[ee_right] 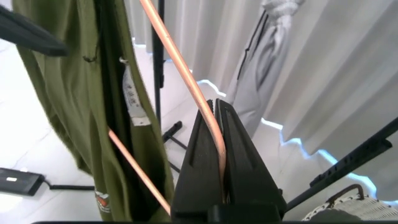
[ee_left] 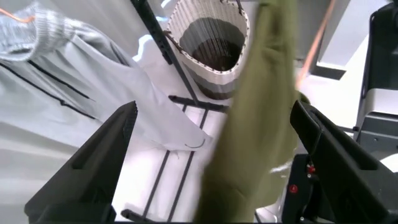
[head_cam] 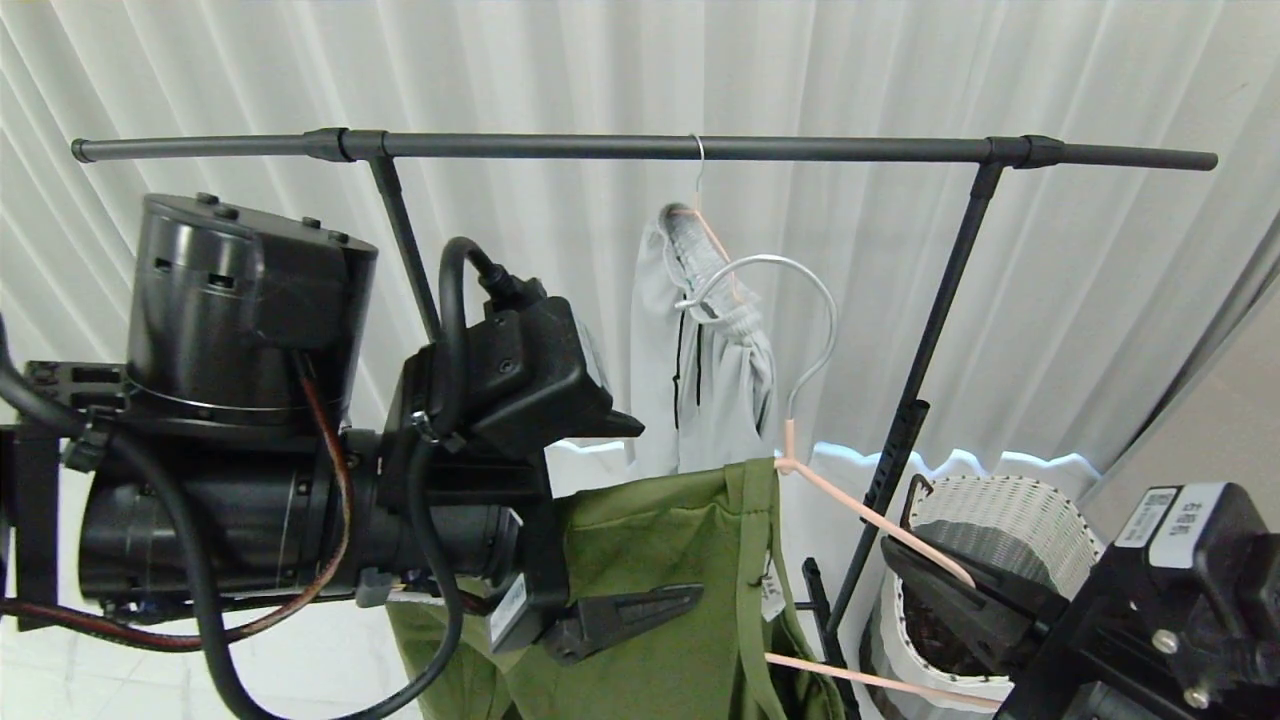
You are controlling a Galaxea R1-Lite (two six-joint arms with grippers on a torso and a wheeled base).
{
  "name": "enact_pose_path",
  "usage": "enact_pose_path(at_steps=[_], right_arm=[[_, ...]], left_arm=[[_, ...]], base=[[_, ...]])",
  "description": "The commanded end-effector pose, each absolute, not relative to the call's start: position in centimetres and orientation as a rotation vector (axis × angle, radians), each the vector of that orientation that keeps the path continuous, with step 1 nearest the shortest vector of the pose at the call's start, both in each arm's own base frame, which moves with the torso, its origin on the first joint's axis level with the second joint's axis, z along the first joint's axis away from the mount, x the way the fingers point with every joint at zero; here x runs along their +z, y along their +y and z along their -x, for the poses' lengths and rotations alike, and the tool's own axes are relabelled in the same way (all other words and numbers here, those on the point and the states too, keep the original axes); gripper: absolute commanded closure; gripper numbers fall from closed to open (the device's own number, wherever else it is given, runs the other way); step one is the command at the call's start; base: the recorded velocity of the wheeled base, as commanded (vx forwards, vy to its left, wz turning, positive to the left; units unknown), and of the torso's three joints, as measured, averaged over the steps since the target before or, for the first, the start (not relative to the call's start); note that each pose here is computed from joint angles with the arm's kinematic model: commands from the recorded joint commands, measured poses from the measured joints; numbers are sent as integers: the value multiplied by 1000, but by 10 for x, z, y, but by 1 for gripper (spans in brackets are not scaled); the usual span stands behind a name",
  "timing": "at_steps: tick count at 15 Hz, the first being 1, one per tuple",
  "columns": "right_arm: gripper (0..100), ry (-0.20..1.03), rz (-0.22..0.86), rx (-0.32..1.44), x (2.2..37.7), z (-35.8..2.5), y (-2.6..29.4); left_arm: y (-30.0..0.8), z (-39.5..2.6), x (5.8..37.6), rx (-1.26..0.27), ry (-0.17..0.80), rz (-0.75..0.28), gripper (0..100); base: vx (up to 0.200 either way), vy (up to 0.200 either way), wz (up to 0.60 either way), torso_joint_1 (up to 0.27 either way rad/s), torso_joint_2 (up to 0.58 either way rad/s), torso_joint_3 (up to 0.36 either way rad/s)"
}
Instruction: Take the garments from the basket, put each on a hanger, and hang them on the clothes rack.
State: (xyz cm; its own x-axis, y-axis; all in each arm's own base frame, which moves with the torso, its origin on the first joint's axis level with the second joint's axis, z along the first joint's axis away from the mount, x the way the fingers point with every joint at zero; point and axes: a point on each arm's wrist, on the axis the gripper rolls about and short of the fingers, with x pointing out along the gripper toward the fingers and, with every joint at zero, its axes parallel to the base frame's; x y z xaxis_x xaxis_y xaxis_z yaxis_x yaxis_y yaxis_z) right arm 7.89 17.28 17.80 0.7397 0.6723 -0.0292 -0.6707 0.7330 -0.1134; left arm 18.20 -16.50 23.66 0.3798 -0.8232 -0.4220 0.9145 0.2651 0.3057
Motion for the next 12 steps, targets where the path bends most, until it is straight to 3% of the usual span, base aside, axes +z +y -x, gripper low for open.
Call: enact_pose_path(at_steps=[1, 4, 5, 12], right_arm=[[100, -15, 119, 745, 178, -78, 174], [100, -16, 121, 754, 178, -76, 175], [100, -16, 121, 752, 178, -77, 174], [100, -29, 111, 750, 179, -77, 174]], left_arm=[[-169, -188, 228, -1190, 227, -552, 0], [-170, -189, 226, -1194, 232, -553, 0], [-170, -189, 226, -1194, 234, -553, 100], [-169, -188, 226, -1192, 233, -555, 100]], base=[[0, 0, 0, 0, 0, 0], [0, 0, 0, 0, 0, 0], [0, 0, 0, 0, 0, 0], [0, 0, 0, 0, 0, 0]])
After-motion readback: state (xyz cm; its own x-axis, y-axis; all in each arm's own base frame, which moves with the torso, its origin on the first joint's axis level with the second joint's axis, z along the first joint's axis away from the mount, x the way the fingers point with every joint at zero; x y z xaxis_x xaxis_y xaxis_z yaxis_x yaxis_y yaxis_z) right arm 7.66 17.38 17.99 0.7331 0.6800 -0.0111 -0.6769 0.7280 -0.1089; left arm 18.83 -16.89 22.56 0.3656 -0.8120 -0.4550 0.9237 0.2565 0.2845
